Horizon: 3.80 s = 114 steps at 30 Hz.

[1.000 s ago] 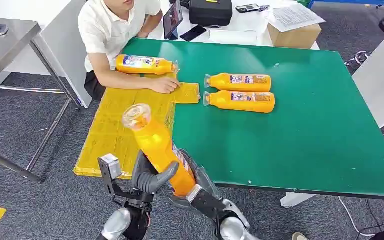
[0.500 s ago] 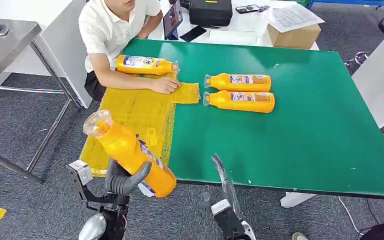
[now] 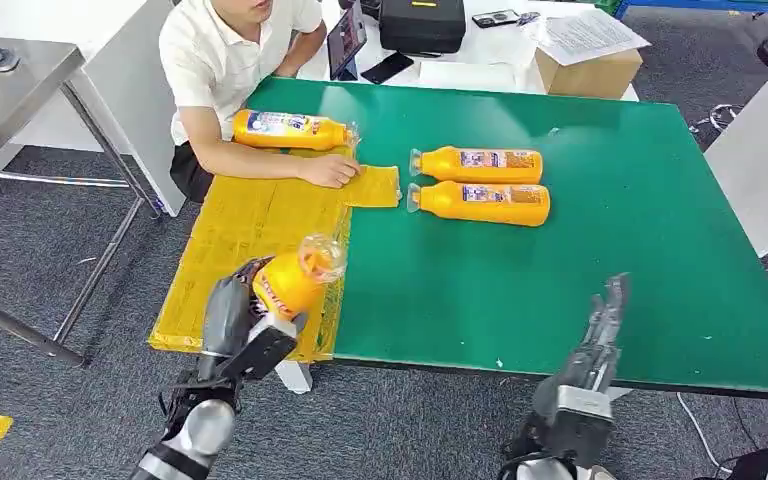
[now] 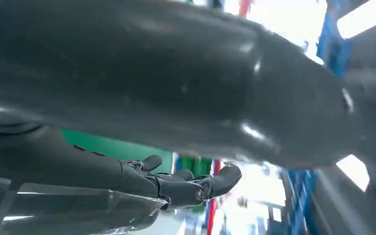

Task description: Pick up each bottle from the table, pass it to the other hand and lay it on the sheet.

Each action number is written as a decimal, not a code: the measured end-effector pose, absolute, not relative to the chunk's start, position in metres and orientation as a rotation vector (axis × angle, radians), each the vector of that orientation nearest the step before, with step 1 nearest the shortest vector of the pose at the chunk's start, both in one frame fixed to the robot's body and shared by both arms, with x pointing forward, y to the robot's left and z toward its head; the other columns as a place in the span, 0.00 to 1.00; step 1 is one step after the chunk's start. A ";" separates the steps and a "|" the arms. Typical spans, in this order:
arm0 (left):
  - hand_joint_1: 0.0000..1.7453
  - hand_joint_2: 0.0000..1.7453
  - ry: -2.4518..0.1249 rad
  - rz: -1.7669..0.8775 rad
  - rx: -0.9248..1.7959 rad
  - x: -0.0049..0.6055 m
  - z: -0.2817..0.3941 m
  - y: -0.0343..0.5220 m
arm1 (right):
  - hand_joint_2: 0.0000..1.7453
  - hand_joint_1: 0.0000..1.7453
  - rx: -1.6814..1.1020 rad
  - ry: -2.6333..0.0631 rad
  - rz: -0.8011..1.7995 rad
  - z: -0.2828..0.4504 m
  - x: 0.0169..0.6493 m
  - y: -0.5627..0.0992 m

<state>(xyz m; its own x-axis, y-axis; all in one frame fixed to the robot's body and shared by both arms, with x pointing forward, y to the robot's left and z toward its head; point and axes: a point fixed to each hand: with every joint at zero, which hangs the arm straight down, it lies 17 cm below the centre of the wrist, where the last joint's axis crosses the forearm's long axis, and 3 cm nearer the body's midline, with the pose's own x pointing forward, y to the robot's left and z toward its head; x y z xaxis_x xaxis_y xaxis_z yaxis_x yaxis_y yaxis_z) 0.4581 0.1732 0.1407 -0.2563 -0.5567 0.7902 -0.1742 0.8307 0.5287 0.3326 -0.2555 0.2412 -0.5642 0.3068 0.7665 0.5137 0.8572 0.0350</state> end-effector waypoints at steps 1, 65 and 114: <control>1.00 1.00 -1.804 -0.478 0.591 0.467 0.135 0.169 | 0.00 0.00 -0.604 -2.213 -0.355 0.246 0.331 -0.263; 0.00 1.00 -2.404 -0.610 0.607 0.366 0.256 0.016 | 1.00 0.00 -0.744 -2.186 -0.346 0.246 0.329 -0.275; 0.00 1.00 -2.072 -0.402 0.117 0.380 0.207 0.000 | 1.00 0.00 -1.190 -1.355 1.161 0.025 0.446 -0.292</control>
